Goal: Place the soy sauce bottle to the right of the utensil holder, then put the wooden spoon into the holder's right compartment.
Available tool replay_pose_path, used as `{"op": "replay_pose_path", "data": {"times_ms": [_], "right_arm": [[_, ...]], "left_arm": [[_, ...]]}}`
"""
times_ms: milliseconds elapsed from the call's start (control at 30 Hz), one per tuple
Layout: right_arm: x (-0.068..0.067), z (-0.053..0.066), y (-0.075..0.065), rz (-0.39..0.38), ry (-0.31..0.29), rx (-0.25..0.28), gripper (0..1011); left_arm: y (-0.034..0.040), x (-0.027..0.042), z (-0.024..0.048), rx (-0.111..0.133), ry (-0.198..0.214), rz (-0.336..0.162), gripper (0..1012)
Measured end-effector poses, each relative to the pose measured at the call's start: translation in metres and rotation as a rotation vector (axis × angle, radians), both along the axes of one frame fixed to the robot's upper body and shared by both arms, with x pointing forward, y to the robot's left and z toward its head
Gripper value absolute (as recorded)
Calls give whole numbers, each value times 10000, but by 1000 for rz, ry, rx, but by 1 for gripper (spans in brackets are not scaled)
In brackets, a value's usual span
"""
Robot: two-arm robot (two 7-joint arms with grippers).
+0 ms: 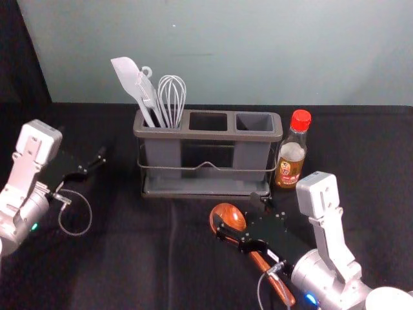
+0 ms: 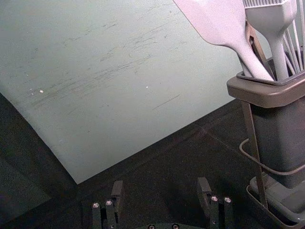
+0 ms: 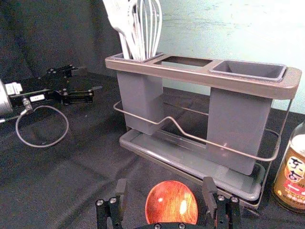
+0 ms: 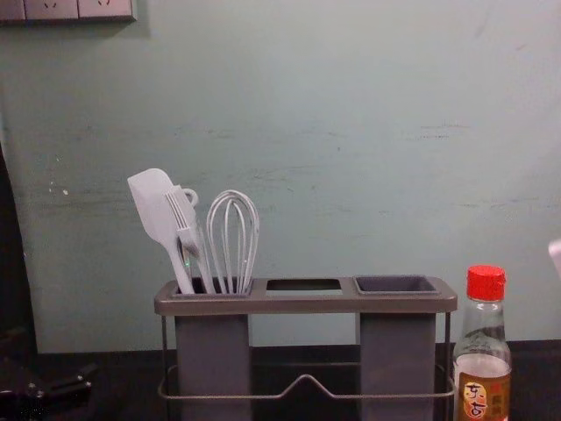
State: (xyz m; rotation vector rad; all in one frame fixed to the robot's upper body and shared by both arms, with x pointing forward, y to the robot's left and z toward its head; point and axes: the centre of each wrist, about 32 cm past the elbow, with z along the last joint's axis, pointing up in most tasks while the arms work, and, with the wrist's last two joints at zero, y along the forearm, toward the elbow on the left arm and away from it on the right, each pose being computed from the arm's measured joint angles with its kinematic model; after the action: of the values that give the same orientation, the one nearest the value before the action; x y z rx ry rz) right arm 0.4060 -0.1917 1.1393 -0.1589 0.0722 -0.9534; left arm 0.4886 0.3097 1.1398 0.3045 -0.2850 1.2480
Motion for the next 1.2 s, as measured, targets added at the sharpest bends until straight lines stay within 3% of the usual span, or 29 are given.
{"op": "replay_pose_path", "data": {"times_ms": [533, 733, 967, 1000, 1200], "right_arm": [[-1, 5, 1, -5, -1, 3, 1002], [-14, 77, 69, -29, 59, -28, 1002], [-37, 349, 194, -46, 159, -107, 1002], [-14, 429, 225, -47, 188, -127, 1002], [106, 658, 338, -52, 288, -204, 1000]], "left_arm": [[0, 0, 0, 0, 0, 0, 1000], [0, 0, 0, 0, 0, 0, 1000], [0, 0, 0, 0, 0, 0, 1000], [0, 0, 0, 0, 0, 0, 1000], [0, 0, 0, 0, 0, 0, 1000]]}}
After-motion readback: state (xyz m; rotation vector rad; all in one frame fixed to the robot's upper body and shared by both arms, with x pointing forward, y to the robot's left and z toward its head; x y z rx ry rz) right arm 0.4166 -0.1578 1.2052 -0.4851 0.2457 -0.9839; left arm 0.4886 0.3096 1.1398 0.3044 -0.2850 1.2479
